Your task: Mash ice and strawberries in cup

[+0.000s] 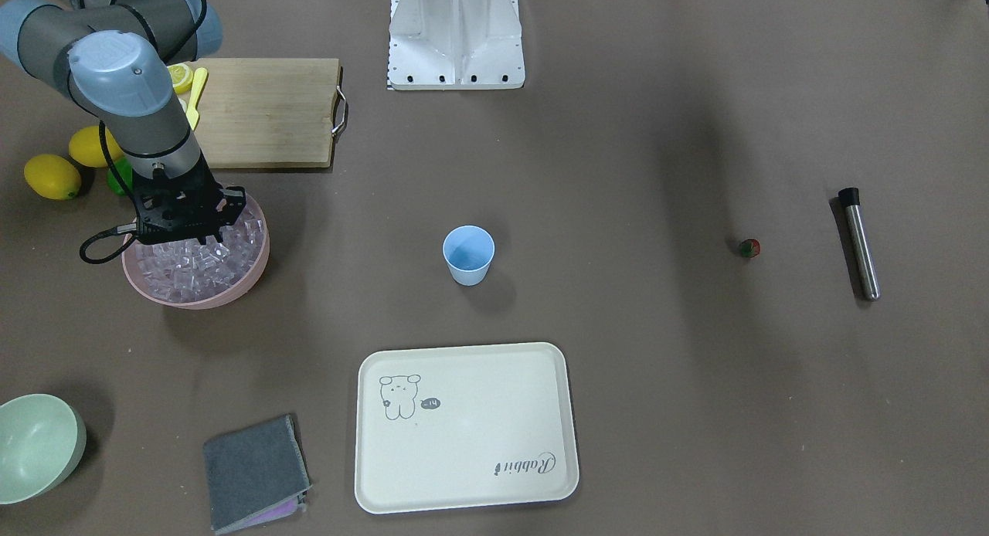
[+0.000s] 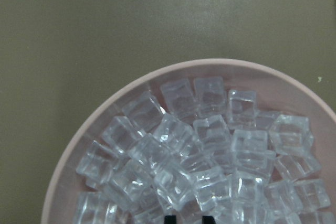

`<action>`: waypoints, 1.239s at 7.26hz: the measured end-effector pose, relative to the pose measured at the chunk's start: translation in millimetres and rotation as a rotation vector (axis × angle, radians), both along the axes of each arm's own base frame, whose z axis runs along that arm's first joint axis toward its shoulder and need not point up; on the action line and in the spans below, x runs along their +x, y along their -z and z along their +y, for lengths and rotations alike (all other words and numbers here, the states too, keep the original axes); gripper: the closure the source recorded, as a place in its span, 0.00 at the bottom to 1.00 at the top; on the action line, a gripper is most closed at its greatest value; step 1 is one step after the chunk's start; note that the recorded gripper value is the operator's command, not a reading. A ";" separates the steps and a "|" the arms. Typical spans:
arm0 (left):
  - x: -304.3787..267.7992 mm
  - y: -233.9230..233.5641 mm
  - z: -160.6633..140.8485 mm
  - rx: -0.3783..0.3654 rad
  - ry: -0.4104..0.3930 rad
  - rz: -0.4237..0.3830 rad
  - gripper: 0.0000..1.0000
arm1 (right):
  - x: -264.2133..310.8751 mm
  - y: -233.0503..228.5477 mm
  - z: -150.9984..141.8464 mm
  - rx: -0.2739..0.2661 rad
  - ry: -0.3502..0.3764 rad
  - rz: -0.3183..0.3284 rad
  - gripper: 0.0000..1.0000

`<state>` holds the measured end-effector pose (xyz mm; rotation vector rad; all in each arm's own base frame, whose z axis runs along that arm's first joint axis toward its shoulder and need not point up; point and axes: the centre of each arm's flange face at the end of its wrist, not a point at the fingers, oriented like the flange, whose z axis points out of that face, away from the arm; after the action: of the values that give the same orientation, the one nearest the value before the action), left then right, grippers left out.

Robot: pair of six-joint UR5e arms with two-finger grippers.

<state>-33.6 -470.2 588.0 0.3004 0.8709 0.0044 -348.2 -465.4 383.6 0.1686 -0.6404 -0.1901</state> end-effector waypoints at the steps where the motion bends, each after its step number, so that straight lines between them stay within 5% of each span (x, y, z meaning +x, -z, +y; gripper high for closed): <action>1: 0.0 0.0 0.0 0.000 0.000 0.000 0.03 | 10.0 7.8 -3.2 0.002 -0.009 -0.018 0.71; 2: 0.0 0.0 0.0 0.000 0.000 0.000 0.03 | 19.9 15.1 -6.0 0.000 -0.017 -0.040 0.70; 4: 0.0 0.2 -0.2 0.000 0.000 0.000 0.03 | 19.3 16.4 -4.4 -0.005 -0.010 -0.048 0.44; 6: 0.0 0.8 -0.7 0.001 0.000 0.000 0.03 | 1.2 7.9 -3.9 0.006 0.014 -0.023 0.40; 9: 0.1 1.8 -0.2 0.003 0.000 0.001 0.03 | -8.5 3.0 -15.4 0.094 0.128 0.009 0.40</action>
<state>-33.5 -470.4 586.2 0.3032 0.8721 0.0061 -356.7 -480.8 380.6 0.2176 -0.6339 -0.3446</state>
